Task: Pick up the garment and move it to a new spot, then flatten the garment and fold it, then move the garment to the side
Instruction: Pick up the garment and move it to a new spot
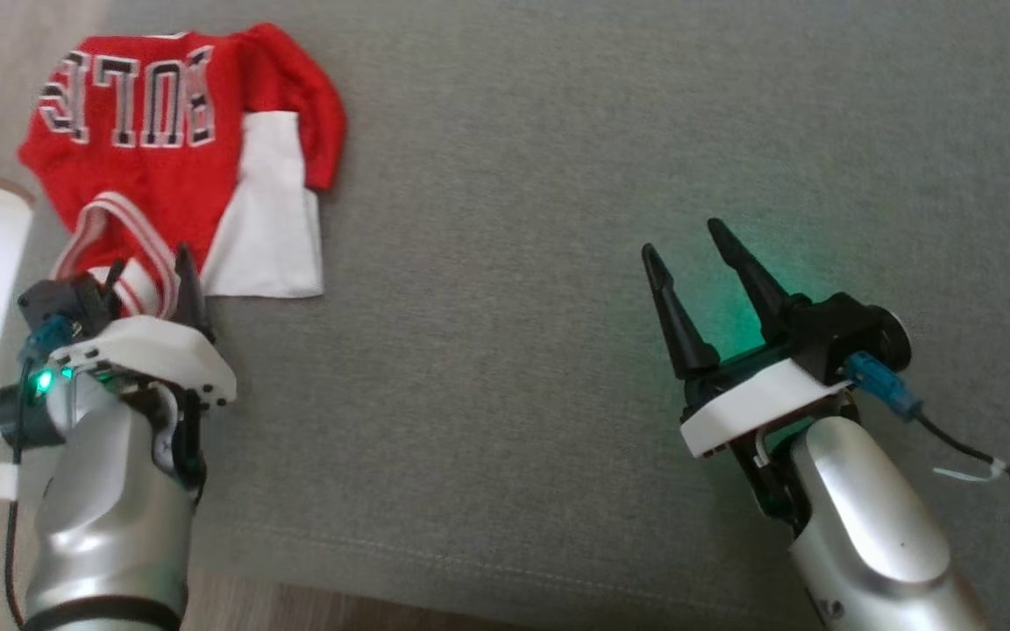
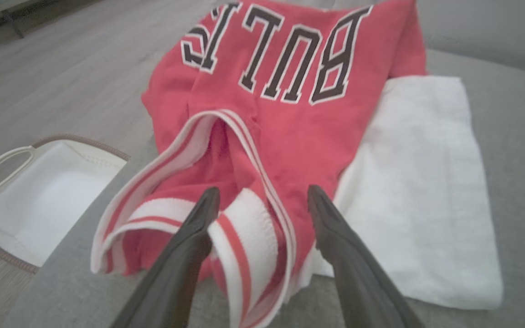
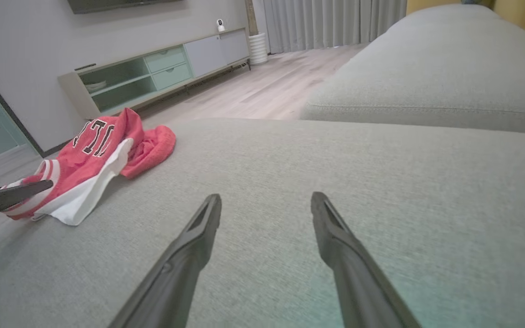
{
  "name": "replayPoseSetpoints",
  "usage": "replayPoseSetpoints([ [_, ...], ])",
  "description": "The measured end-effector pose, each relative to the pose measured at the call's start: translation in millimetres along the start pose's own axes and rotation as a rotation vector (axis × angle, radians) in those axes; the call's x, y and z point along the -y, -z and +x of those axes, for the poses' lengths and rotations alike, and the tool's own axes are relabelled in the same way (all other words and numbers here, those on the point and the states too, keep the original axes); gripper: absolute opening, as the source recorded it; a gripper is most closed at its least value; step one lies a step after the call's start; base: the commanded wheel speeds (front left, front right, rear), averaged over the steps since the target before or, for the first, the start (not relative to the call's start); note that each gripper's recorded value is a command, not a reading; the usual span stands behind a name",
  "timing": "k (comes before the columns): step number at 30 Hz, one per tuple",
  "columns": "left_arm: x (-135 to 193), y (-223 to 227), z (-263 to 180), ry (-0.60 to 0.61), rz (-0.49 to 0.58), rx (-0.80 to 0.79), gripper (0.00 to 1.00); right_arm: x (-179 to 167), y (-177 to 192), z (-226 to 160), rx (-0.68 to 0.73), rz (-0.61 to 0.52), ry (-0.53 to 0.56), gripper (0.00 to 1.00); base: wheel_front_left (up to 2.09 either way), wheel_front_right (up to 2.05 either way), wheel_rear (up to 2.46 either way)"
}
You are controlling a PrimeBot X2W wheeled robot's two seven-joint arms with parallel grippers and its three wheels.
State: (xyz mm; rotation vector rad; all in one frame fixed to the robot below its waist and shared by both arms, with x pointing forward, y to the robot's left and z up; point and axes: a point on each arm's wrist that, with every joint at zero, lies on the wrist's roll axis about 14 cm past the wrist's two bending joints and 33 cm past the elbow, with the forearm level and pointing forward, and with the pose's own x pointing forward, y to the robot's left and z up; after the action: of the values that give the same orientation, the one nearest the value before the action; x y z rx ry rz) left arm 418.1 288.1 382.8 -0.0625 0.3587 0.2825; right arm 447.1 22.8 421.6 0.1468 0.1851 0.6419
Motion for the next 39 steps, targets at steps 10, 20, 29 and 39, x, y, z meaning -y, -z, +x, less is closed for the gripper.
replayPoseSetpoints([
  [10, 12, 16, 27, -0.022, 0.048, -0.073, 0.00, 41, 10, -17, -0.020, 0.018, 0.119, 1.00, 0.00, 0.00, 0.00],
  [20, 39, -95, 28, 0.103, 0.116, 0.247, 0.00, 42, -12, -33, 0.035, 0.028, 0.157, 1.00, 0.00, 0.00, 0.00],
  [29, 155, -186, 8, 0.405, 0.131, 0.506, 0.00, 60, -28, -74, 0.084, 0.076, 0.263, 1.00, 0.00, 0.00, 0.00],
  [39, 341, -178, -59, 0.900, 0.117, 0.537, 0.00, 97, -47, -133, 0.158, 0.089, 0.438, 1.00, 0.00, 0.00, 0.00],
])
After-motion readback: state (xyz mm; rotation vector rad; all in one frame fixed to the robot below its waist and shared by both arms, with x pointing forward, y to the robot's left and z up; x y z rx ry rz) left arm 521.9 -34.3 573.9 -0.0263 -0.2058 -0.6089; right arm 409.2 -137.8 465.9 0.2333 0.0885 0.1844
